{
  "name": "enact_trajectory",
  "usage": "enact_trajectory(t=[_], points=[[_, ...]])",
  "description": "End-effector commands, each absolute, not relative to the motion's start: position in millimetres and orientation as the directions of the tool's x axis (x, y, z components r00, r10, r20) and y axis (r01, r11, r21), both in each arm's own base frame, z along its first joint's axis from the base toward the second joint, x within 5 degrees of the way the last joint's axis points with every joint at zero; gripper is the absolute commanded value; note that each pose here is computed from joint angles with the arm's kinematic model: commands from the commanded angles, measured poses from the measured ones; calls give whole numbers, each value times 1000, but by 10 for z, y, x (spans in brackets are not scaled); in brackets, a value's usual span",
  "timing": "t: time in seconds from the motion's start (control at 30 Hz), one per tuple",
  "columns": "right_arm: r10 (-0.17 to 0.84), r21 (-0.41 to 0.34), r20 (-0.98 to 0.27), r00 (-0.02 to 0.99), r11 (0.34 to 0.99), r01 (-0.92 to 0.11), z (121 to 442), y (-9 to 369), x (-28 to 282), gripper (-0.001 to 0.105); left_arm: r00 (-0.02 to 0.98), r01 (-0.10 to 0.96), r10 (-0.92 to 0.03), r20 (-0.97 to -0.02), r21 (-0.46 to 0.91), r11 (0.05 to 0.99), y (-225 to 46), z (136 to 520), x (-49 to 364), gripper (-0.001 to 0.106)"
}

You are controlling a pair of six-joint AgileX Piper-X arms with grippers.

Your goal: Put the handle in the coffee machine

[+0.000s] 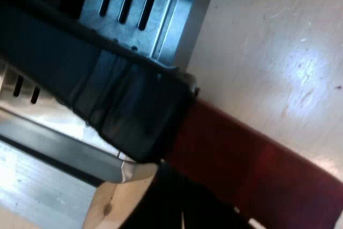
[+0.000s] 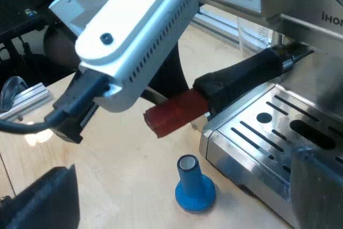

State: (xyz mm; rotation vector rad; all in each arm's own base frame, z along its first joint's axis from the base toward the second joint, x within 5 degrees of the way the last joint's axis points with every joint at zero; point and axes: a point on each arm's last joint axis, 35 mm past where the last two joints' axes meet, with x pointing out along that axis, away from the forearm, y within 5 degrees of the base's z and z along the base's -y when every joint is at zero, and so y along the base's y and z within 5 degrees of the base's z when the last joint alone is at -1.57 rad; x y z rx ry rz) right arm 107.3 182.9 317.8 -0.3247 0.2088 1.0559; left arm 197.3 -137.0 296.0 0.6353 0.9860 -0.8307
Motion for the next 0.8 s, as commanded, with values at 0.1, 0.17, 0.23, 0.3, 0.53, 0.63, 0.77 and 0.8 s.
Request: enact_trajectory(t=[0.1, 0.17, 0.23, 0.3, 0.53, 0.63, 0.77, 0.8], points=[[824, -166, -300, 481, 452, -876, 3241, 1825, 1067, 80, 146, 935, -632, -761, -104, 340, -1634, 3063, 1925, 0], [824, -166, -300, 481, 452, -876, 3241, 1825, 1067, 80, 153, 942, -669, -728, -97, 321, -1664, 3094, 1951, 0], [824, -166, -300, 481, 452, -876, 3241, 1825, 1067, 80, 144, 953, -716, -683, -100, 287, -1698, 3133, 1971, 0], [824, -166, -300, 481, 452, -876, 3241, 1825, 1067, 80, 145, 956, -739, -658, -99, 277, -1717, 3156, 1986, 0], [824, -166, -300, 481, 452, -876, 3241, 1825, 1067, 80, 140, 952, -720, -680, -109, 288, -1726, 3102, 2005, 0], [824, -166, -300, 481, 452, -876, 3241, 1825, 1067, 80, 188, 939, -673, -715, -70, 336, -1704, 3084, 2014, 0], [824, -166, -300, 481, 452, -876, 3241, 1825, 1067, 80, 299, 899, -558, -774, 32, 437, -1638, 3057, 2048, 0], [824, -166, -300, 481, 452, -876, 3241, 1825, 1067, 80, 323, 883, -513, -795, 57, 467, -1600, 3040, 2057, 0]])
